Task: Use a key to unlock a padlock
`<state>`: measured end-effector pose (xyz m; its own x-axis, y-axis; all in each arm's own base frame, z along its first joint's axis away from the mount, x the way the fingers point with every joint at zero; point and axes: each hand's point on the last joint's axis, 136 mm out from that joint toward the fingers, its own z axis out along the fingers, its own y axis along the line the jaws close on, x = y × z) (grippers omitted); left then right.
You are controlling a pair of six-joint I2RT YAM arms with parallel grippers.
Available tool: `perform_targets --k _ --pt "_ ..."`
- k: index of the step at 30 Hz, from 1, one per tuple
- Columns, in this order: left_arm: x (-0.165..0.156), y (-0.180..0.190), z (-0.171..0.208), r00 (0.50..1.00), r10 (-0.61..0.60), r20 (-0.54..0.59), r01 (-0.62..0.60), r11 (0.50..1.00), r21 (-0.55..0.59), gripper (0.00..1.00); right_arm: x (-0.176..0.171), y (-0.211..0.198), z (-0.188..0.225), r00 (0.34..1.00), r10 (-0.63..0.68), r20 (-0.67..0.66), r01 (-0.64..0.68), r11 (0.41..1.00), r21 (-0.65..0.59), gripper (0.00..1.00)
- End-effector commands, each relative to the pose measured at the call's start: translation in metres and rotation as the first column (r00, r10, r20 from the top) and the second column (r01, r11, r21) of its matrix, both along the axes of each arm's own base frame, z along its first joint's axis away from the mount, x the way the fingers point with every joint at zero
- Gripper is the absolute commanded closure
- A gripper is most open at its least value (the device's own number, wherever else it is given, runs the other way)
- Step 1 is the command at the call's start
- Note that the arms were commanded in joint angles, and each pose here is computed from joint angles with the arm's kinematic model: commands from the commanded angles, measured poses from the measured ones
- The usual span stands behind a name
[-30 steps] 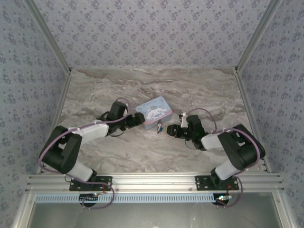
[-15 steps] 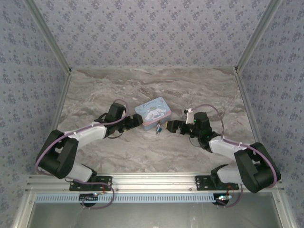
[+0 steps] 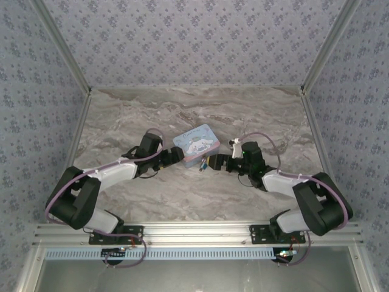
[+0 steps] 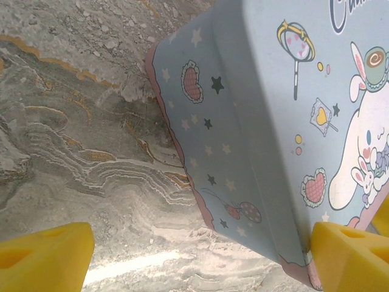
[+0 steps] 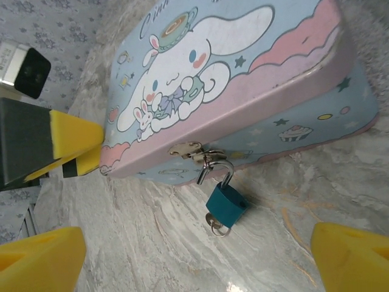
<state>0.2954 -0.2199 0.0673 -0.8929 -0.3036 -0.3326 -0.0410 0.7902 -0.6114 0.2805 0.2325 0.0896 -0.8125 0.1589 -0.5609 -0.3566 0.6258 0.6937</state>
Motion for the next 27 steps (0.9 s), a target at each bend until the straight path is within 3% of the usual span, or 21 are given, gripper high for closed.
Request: perform_targets --k 1,27 --pt "-0.014 0.008 -0.015 0.999 0.002 -0.052 0.001 0.999 0.052 0.09 0.012 0.016 0.014 0.998 0.026 0.051 -0.027 0.999 0.035 0.06" --pt "-0.013 0.009 -0.014 0.999 0.011 -0.052 -0.009 0.999 0.049 0.08 0.026 0.05 -0.017 0.998 0.059 0.001 -0.059 0.996 0.068 0.15"
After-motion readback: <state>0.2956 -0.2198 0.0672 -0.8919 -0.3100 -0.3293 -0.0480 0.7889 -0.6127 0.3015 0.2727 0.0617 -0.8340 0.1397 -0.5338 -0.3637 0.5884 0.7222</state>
